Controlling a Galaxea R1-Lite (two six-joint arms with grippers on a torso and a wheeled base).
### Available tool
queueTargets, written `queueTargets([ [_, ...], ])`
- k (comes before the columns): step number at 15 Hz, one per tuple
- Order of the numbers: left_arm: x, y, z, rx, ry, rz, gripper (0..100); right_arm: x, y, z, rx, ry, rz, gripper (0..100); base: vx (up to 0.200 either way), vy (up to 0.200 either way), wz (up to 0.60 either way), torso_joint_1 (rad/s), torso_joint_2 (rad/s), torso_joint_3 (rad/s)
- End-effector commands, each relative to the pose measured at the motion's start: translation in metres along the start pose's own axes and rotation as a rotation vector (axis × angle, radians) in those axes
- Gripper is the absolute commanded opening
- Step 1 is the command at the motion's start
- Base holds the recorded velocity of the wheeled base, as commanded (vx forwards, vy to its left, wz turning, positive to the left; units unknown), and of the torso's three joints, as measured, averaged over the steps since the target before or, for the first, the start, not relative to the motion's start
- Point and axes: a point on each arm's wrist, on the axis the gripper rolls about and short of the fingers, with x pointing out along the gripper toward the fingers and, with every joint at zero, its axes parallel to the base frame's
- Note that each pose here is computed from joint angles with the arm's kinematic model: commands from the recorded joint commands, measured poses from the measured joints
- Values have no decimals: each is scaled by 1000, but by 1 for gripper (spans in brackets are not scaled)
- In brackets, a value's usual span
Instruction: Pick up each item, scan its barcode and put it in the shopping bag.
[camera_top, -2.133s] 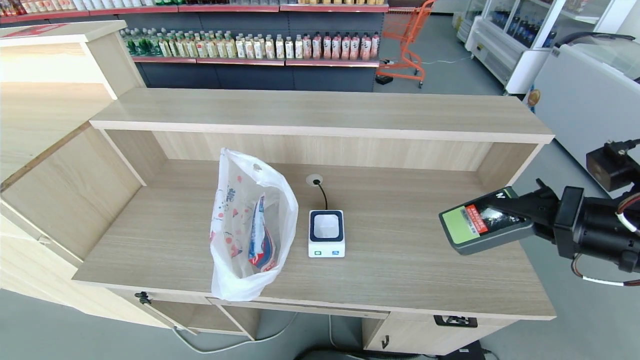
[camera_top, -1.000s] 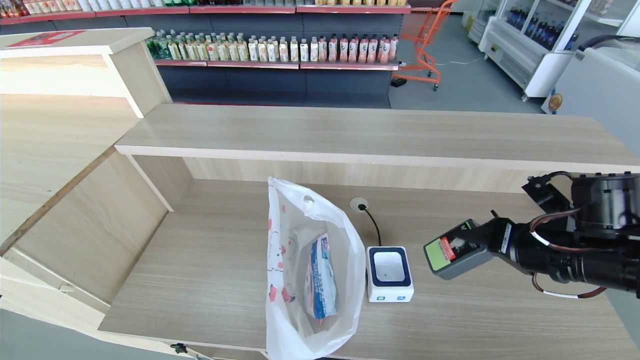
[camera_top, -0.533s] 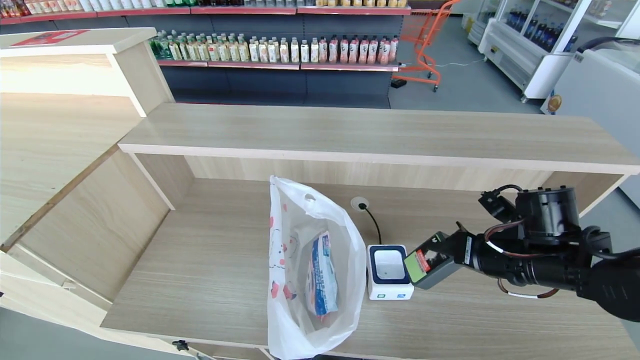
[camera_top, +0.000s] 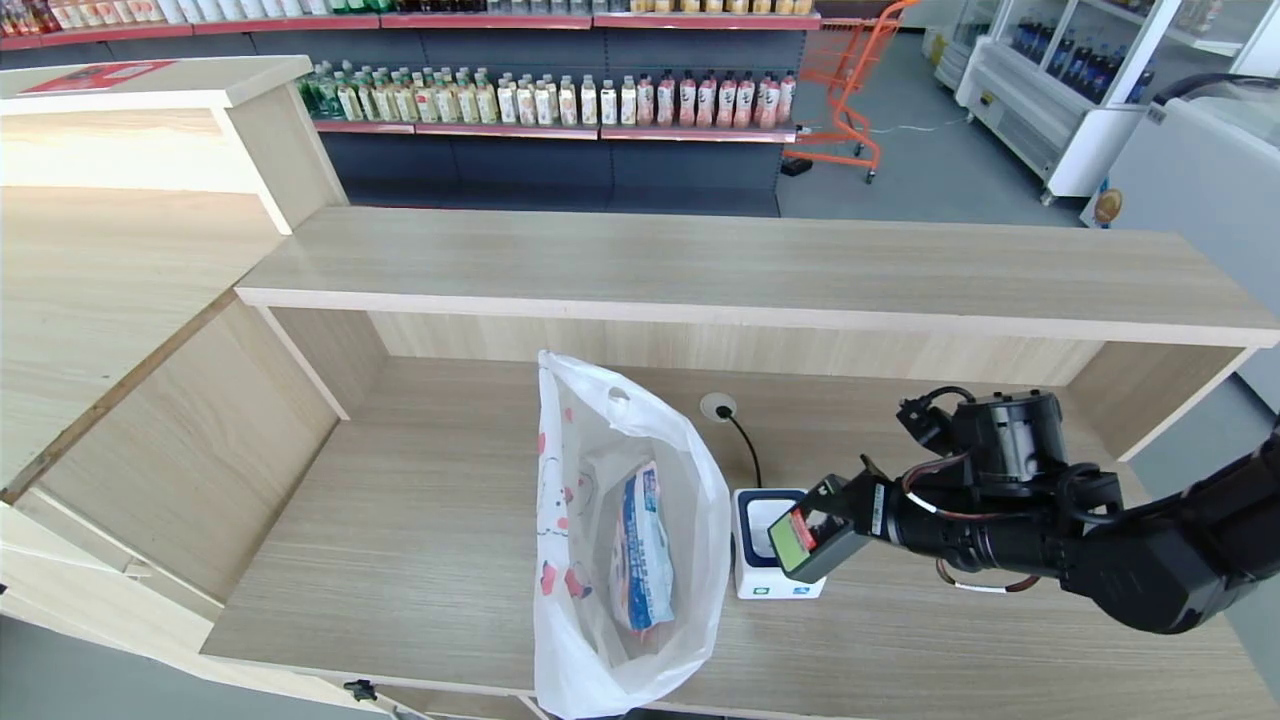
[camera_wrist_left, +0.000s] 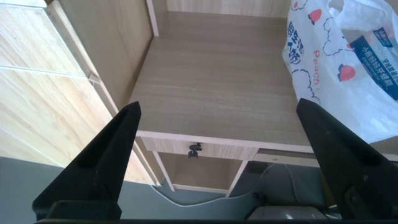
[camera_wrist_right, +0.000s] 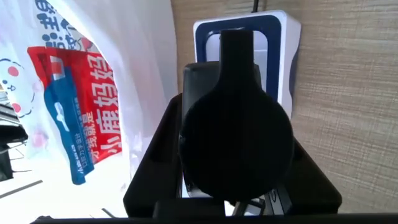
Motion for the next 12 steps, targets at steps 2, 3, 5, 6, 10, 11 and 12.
queueTargets([
  [2, 0, 0, 0, 0, 0, 0, 100, 18, -6, -2, 3, 12, -3, 0, 0, 0, 0, 0, 0, 0],
  [3, 0, 0, 0, 0, 0, 0, 100, 21, -7, -3, 3, 11, -3, 0, 0, 0, 0, 0, 0, 0],
  [5, 0, 0, 0, 0, 0, 2, 100, 28, -5, -4, -4, 13, 6, 0, 0, 0, 0, 0, 0, 0],
  [6, 0, 0, 0, 0, 0, 0, 100, 30, -5, -4, -4, 15, 8, 0, 0, 0, 0, 0, 0, 0],
  [10, 0, 0, 0, 0, 0, 0, 100, 47, 1, 0, -21, -12, -19, 0, 0, 0, 0, 0, 0, 0],
  [11, 0, 0, 0, 0, 0, 0, 100, 48, 2, 0, -21, -14, -17, 0, 0, 0, 0, 0, 0, 0],
  [12, 0, 0, 0, 0, 0, 0, 100, 48, 2, 0, -22, -14, -16, 0, 0, 0, 0, 0, 0, 0],
])
